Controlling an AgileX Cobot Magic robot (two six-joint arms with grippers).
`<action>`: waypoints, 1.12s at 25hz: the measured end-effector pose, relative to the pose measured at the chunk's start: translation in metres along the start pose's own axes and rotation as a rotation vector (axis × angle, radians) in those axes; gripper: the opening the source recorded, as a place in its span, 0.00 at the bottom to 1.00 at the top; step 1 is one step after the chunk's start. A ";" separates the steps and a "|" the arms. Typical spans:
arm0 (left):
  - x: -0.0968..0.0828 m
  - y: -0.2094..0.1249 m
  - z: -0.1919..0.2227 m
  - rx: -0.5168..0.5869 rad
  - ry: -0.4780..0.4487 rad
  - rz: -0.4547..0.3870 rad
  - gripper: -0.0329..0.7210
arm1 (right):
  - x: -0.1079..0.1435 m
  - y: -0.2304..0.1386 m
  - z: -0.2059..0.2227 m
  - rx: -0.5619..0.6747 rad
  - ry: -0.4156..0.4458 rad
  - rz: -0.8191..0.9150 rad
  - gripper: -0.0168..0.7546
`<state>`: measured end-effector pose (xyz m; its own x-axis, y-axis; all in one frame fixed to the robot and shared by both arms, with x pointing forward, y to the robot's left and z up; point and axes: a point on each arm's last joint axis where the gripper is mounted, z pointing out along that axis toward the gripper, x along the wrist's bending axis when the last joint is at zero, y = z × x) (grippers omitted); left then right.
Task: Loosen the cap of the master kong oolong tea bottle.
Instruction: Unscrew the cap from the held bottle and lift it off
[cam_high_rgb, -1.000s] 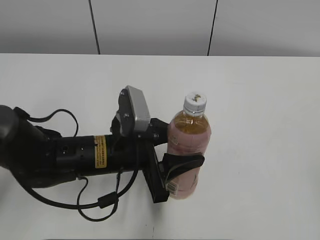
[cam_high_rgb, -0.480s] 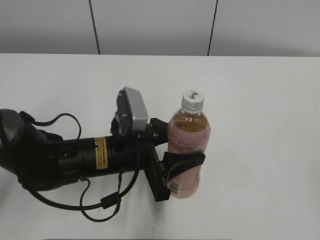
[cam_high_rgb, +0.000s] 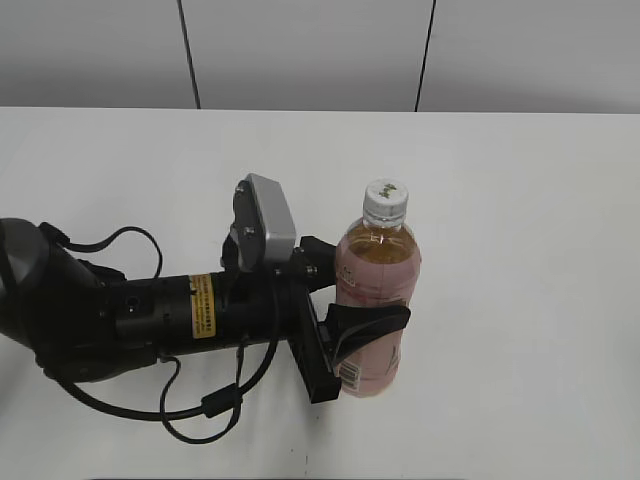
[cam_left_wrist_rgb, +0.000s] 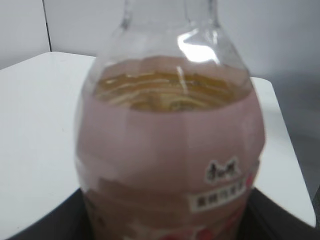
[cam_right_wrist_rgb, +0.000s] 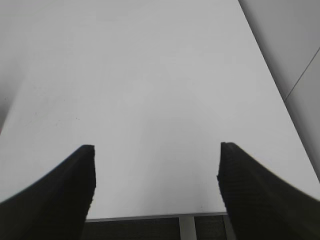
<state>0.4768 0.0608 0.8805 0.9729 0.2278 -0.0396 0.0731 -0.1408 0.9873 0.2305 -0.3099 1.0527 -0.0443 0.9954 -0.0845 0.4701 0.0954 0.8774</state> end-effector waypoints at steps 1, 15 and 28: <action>0.000 0.000 0.000 0.000 0.000 0.000 0.56 | 0.000 0.000 0.000 0.000 0.000 0.000 0.77; 0.000 0.000 0.000 0.000 0.000 0.000 0.56 | 0.016 0.027 0.013 0.020 0.170 -0.061 0.77; 0.000 0.000 0.000 -0.002 -0.003 0.001 0.56 | 0.053 0.153 0.164 0.539 0.457 -0.247 0.71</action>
<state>0.4765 0.0608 0.8807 0.9737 0.2246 -0.0390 0.0718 -0.1395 0.9876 0.4445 -0.2429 1.1050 -0.5109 0.8576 0.0586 0.7607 0.4193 0.4956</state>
